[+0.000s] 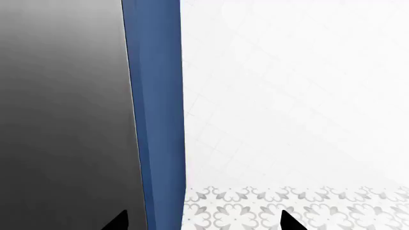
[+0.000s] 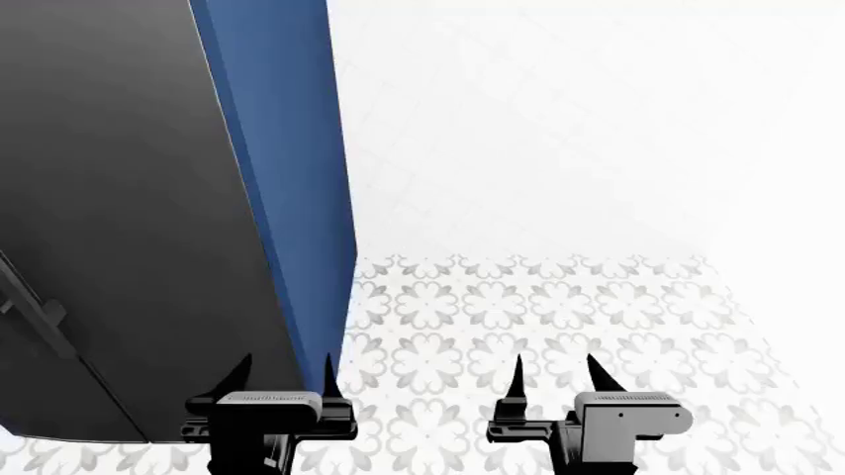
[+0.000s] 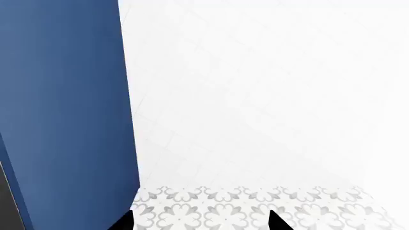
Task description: Open the fridge door
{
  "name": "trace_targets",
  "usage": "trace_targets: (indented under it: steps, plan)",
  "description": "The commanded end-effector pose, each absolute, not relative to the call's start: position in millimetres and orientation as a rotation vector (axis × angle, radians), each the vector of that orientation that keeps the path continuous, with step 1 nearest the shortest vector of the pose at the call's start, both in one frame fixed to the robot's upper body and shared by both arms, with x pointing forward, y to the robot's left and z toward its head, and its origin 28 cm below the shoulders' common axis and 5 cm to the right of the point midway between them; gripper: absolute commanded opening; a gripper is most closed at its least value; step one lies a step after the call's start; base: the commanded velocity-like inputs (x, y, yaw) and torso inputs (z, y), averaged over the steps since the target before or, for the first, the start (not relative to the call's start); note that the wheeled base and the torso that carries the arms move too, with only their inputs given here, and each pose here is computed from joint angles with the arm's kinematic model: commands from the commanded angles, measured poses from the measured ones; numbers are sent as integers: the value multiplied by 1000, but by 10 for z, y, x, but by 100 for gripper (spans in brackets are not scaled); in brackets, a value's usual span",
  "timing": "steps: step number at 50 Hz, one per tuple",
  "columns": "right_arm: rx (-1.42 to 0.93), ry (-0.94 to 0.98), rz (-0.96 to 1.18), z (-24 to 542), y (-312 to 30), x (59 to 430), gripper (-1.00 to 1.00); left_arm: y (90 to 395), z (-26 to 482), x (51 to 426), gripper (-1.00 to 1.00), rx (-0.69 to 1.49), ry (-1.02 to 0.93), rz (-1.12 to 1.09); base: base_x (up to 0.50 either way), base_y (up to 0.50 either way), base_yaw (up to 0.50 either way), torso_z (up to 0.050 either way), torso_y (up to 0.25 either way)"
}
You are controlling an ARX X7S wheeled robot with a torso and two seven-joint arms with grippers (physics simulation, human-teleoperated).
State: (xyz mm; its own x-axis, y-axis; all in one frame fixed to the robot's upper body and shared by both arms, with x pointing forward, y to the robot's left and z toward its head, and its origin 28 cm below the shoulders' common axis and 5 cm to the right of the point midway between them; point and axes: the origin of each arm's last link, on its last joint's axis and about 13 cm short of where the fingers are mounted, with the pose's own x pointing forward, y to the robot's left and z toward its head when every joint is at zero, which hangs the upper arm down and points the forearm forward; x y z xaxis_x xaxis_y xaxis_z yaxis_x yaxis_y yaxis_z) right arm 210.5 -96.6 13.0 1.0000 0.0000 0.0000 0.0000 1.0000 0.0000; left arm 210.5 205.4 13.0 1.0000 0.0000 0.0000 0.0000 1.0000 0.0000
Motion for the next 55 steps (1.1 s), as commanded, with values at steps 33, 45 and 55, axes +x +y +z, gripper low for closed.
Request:
trace_targets:
  steps: [33, 45, 55]
  plan:
    - [-37, 32, 13, 124, -984, 2134, 100, 2061, 134, 2099, 100, 7, 2, 8, 138, 0, 0, 0, 0]
    - [-41, 39, 11, 130, -978, 2152, 100, 2063, 138, 2096, 100, 3, 4, 10, 462, 0, 0, 0, 0]
    - [-52, 43, 15, 133, -971, 2143, 100, 2066, 137, 2101, 100, 0, 6, 10, 448, 0, 0, 0, 0]
